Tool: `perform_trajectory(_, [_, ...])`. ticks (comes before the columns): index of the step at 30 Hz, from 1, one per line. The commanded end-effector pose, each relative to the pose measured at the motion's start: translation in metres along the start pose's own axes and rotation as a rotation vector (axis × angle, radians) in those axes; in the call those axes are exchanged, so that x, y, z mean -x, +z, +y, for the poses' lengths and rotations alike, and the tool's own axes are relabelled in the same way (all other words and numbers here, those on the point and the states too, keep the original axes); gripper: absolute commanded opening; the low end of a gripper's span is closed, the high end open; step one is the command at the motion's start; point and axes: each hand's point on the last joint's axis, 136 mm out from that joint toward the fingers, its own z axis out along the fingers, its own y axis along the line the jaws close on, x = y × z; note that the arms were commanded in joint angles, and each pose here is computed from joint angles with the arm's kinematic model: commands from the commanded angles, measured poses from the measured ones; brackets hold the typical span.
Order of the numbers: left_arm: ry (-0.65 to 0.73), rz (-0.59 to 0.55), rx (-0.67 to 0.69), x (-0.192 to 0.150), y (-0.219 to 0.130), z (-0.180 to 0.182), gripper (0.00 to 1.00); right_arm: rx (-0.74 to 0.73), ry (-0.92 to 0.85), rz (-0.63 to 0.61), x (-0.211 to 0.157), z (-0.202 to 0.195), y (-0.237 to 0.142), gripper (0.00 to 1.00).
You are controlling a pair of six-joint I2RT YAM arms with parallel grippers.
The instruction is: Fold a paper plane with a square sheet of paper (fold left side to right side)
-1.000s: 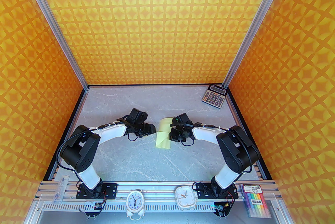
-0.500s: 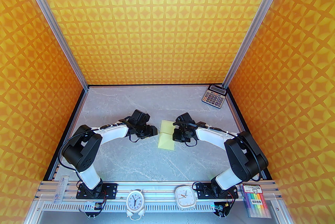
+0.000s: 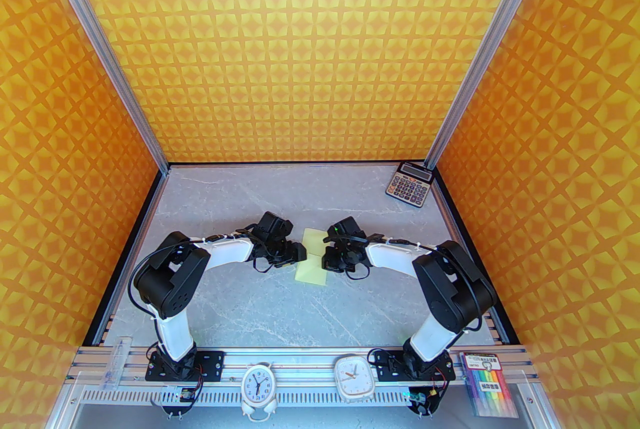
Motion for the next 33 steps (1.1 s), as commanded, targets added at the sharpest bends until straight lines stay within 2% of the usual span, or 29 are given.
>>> perform_trajectory(1, [0.001,0.015,-0.018,0.002,0.005,-0.005,0.55,-0.017,0.015,0.046,-0.01,-0.003,0.01,0.05])
perform_trajectory(7, [-0.012,0.039,0.001,-0.002,0.011,0.001,0.55,-0.023,0.016,0.051,-0.012,-0.005,0.011,0.05])
perform_trajectory(14, [-0.014,0.066,-0.045,-0.013,0.011,-0.012,0.55,-0.011,0.006,0.053,-0.009,-0.002,0.013,0.05])
perform_trajectory(27, [-0.028,0.017,-0.077,-0.012,-0.009,-0.02,0.55,-0.018,-0.004,0.065,-0.01,-0.004,0.016,0.05])
perform_trajectory(33, [-0.05,-0.023,-0.134,-0.004,-0.013,-0.025,0.55,-0.023,-0.005,0.071,-0.013,-0.006,0.017,0.04])
